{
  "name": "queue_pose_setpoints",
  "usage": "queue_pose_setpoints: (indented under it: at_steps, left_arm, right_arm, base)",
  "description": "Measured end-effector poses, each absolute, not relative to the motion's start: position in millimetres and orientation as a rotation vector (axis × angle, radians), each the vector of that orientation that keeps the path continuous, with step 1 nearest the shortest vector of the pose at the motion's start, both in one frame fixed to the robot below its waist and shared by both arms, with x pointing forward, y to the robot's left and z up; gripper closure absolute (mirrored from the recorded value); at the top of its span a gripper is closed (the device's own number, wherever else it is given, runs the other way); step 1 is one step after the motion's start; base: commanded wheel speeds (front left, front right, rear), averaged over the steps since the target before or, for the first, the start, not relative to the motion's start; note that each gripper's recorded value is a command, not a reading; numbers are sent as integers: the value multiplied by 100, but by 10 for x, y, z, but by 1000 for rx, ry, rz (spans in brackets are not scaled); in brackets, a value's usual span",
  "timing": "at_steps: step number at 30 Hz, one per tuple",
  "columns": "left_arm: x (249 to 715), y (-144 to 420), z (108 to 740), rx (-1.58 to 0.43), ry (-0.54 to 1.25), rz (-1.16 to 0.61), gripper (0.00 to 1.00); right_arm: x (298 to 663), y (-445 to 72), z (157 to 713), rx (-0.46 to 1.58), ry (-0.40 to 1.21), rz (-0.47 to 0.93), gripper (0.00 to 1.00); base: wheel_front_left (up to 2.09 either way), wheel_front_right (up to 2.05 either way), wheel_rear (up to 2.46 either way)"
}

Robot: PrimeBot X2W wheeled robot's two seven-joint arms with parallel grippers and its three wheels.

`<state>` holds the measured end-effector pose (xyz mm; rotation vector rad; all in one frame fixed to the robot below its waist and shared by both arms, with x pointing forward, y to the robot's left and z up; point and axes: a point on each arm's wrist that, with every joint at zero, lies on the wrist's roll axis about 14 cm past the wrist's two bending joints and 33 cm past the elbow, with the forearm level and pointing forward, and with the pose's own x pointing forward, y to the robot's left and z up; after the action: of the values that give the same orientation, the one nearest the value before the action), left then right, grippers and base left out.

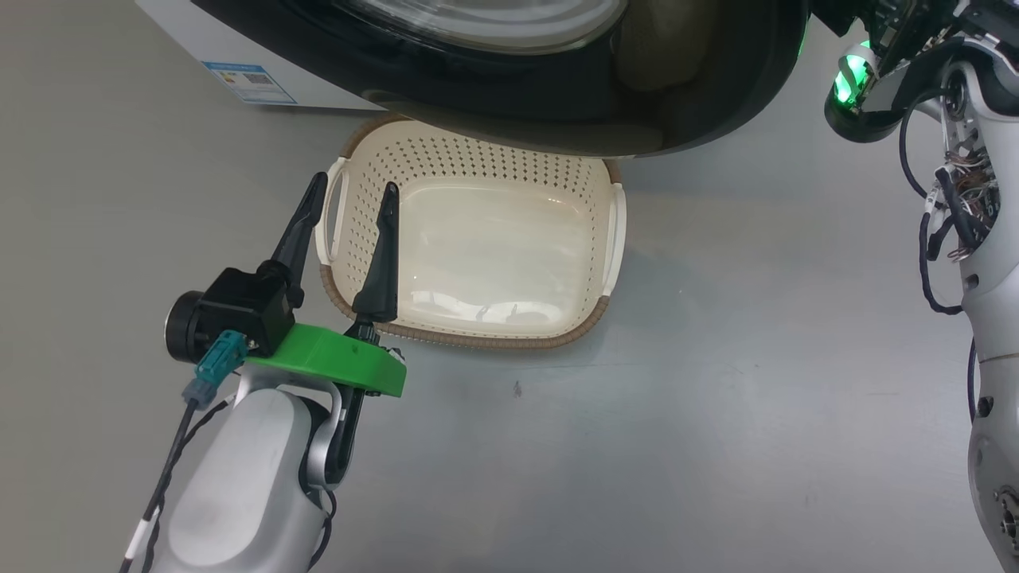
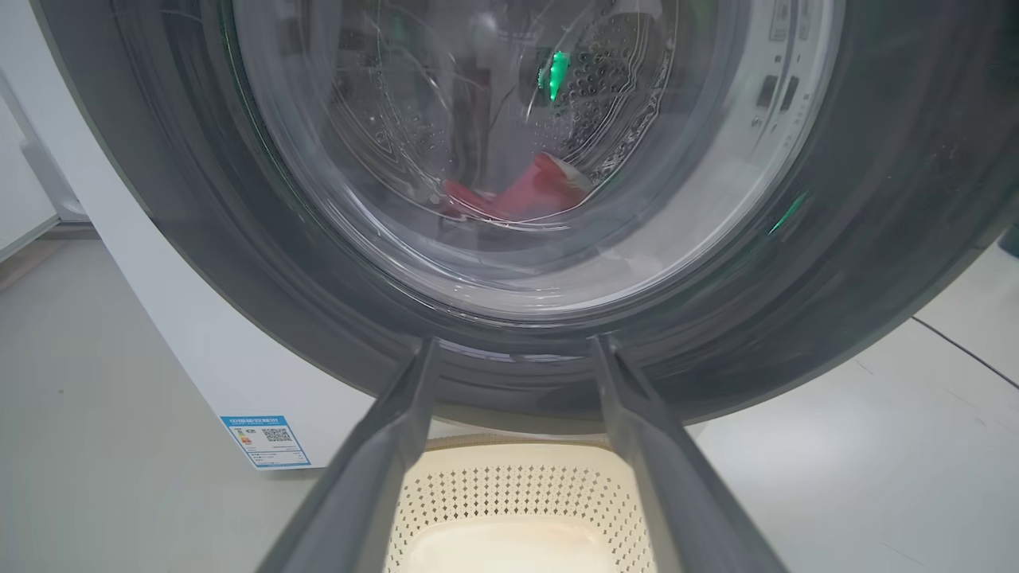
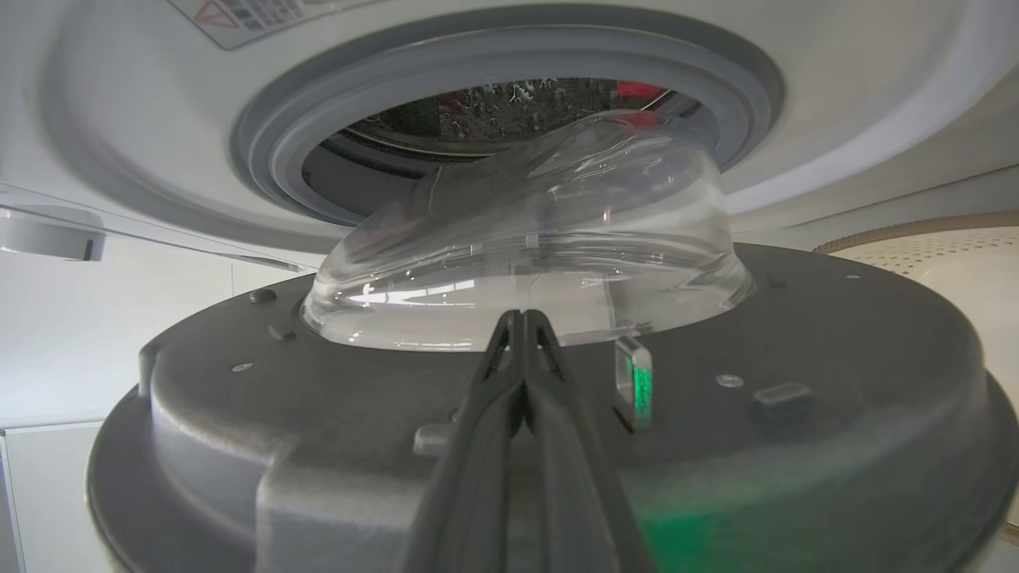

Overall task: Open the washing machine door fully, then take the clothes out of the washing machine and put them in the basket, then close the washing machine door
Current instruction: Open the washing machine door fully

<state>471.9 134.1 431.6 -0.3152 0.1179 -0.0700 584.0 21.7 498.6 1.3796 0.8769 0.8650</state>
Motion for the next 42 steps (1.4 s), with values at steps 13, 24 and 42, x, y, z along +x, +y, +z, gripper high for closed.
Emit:
queue_pose_setpoints:
  at_steps: [13, 24, 42]
  left_arm:
    - [4619, 1322, 4380, -322, 112, -69, 0]
    - [4419, 1330, 4419, -326, 122, -60, 0]
    - [4112, 1411, 4513, -334, 118, -28, 0]
  right_arm:
    - [5546, 237, 5020, 1414, 907, 893, 100]
    - [5177, 335, 5052, 1414, 960, 923, 100]
    - [4574, 569, 5033, 1400, 1071, 976, 100]
  base:
    - [0, 0, 0]
    - [0, 0, 0]
    - [0, 0, 0]
